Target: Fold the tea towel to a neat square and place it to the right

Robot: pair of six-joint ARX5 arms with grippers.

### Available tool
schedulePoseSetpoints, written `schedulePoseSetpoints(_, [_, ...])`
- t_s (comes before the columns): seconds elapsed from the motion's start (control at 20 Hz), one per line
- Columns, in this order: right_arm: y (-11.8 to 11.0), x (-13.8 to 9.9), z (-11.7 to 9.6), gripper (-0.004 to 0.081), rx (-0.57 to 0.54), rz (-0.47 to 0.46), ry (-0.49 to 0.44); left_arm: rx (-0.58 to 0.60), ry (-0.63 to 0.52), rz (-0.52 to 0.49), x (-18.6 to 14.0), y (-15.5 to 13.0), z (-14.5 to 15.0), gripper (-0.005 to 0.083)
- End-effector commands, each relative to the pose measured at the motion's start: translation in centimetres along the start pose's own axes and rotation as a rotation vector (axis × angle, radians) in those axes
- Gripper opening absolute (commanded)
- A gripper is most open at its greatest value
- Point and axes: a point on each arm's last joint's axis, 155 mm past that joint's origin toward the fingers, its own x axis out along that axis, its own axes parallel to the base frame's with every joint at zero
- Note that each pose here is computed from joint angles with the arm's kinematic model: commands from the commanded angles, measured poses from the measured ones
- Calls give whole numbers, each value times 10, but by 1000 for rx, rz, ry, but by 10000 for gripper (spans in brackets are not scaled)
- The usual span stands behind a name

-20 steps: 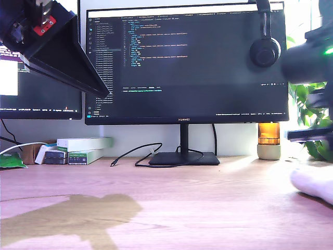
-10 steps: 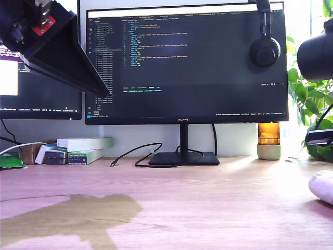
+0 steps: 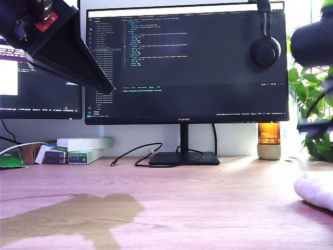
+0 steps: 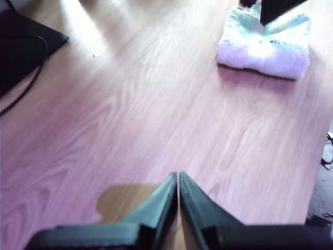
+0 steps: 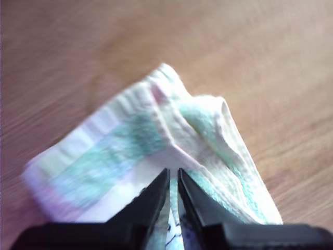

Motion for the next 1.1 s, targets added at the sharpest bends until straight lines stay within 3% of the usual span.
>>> schedulePoseSetpoints(0.0, [10, -10, 0, 6, -149, 60, -36, -13, -30, 1, 1, 0, 4, -24])
schedulePoseSetpoints(0.1, [17, -20, -2, -13, -383, 108, -59, -46, -64, 1, 1, 1, 13, -24])
schedulePoseSetpoints(0.15, [19, -23, 0, -13, -444, 121, -74, -50, -76, 5, 0, 2, 16, -24])
schedulePoseSetpoints(0.25, [25, -27, 11, -13, -454, 143, -129, -66, -91, 22, -1, 9, 19, -24])
schedulePoseSetpoints(0.35, [41, -36, 34, -13, -481, 189, -245, -109, -101, 53, -4, 22, 19, -24])
schedulePoseSetpoints(0.5, [53, -46, 62, -13, -463, 223, -368, -154, -112, 130, -11, 53, 15, -24])
schedulePoseSetpoints(0.65, [38, -44, 81, -13, -441, 197, -405, -210, -125, 206, -21, 87, 2, -24])
schedulePoseSetpoints(0.85, [15, -39, 93, -13, -377, 227, -419, -288, -138, 285, -36, 123, -20, -24])
schedulePoseSetpoints(1.05, [-19, -31, 86, -13, -272, 235, -457, -337, -214, 322, -47, 141, -26, -24])
